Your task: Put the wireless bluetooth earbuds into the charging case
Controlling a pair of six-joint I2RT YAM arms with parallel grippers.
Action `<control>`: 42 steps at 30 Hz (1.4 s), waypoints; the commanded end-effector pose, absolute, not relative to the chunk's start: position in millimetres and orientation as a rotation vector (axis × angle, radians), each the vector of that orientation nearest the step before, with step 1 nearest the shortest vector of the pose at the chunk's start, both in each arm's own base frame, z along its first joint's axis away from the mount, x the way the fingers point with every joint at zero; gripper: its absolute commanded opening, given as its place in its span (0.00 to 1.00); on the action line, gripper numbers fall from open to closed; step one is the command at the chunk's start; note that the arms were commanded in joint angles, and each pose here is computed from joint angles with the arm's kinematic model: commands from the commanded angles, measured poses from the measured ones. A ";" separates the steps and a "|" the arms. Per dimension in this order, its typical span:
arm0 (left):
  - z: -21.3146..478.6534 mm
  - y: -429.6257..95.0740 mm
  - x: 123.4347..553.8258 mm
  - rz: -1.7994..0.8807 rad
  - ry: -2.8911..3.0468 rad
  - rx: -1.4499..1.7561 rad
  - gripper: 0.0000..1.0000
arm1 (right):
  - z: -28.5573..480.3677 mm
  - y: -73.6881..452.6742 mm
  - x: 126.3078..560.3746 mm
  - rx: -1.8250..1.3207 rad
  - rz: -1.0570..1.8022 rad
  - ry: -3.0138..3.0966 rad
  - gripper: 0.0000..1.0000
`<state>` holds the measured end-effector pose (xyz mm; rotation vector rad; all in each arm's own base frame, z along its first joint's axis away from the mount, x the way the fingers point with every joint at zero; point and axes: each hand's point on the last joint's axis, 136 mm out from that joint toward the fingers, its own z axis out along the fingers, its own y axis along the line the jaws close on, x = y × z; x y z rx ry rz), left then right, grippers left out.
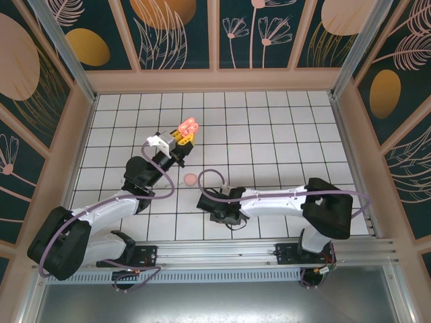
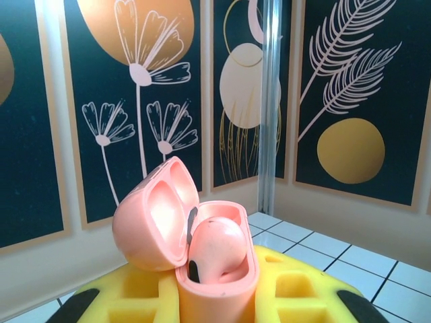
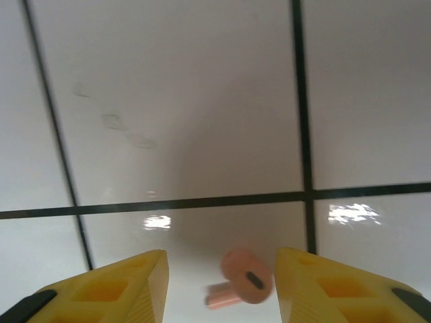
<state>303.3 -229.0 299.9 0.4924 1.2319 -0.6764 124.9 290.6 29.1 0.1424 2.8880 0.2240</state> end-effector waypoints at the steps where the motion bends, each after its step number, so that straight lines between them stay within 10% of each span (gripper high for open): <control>1: 313.4 -220.0 302.4 -0.639 1.183 0.468 0.00 | 32.2 281.6 124.3 0.260 0.138 2.875 0.46; 24: 308.7 -210.0 303.5 -0.629 1.183 0.450 0.00 | 6.6 292.8 119.8 0.180 0.096 2.931 0.26; 42: 310.8 -206.3 299.3 -0.641 1.179 0.442 0.00 | 54.3 275.9 195.4 -0.615 0.230 2.738 0.25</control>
